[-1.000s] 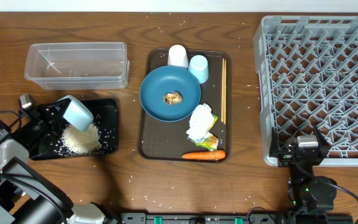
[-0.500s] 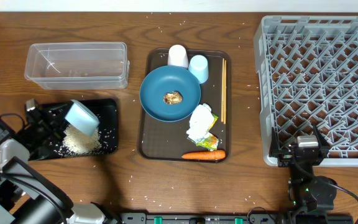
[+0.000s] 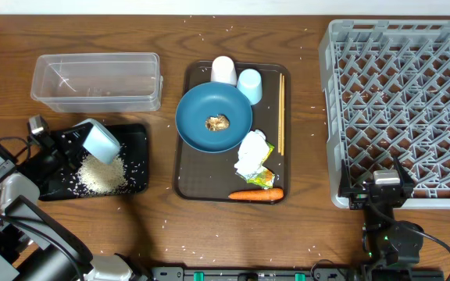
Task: Sort waste into correct bins and load items into the dishwasher rack
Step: 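Tilt the bowl with the left gripper to pour rice onto the black tray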
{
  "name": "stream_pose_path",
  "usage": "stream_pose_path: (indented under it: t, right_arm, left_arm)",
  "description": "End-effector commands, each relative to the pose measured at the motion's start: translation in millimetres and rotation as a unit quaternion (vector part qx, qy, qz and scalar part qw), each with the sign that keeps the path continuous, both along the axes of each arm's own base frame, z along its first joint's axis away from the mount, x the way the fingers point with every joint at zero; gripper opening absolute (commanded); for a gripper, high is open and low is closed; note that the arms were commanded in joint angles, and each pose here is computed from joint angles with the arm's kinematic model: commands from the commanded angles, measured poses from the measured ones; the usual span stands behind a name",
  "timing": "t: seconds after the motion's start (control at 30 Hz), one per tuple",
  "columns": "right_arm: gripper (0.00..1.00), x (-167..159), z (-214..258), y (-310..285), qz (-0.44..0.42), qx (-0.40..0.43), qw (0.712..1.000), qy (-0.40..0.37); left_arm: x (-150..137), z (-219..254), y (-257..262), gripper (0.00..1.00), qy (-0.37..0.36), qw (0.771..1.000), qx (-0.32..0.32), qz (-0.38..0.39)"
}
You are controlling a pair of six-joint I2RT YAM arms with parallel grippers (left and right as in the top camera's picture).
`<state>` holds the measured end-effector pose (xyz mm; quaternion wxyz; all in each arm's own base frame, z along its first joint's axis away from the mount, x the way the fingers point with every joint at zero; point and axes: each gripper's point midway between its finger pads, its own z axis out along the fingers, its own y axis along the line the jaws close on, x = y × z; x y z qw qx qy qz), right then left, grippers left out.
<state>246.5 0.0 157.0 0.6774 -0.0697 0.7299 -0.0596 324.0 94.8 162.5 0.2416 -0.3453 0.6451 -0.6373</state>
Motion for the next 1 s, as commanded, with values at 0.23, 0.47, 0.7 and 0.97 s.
stream_pose_path:
  t: [0.23, 0.47, 0.7, 0.97]
  right_arm:
    - [0.99, 0, 0, -4, -0.009, 0.002, 1.0, -0.001]
    - [0.99, 0, 0, -4, -0.009, 0.002, 1.0, -0.001]
    - [0.99, 0, 0, -4, -0.009, 0.002, 1.0, -0.001]
    - [0.99, 0, 0, -4, -0.009, 0.002, 1.0, -0.001]
  left_arm:
    - [7, -6, 7, 0.06, -0.034, 0.996, 0.082, 0.007]
    - [1, 6, -5, 0.06, -0.05, 0.998, 0.038, -0.015]
    - [5, 2, -1, 0.06, -0.059, 0.996, 0.072, -0.011]
    - [2, 0, -6, 0.06, -0.024, 0.999, 0.029, -0.011]
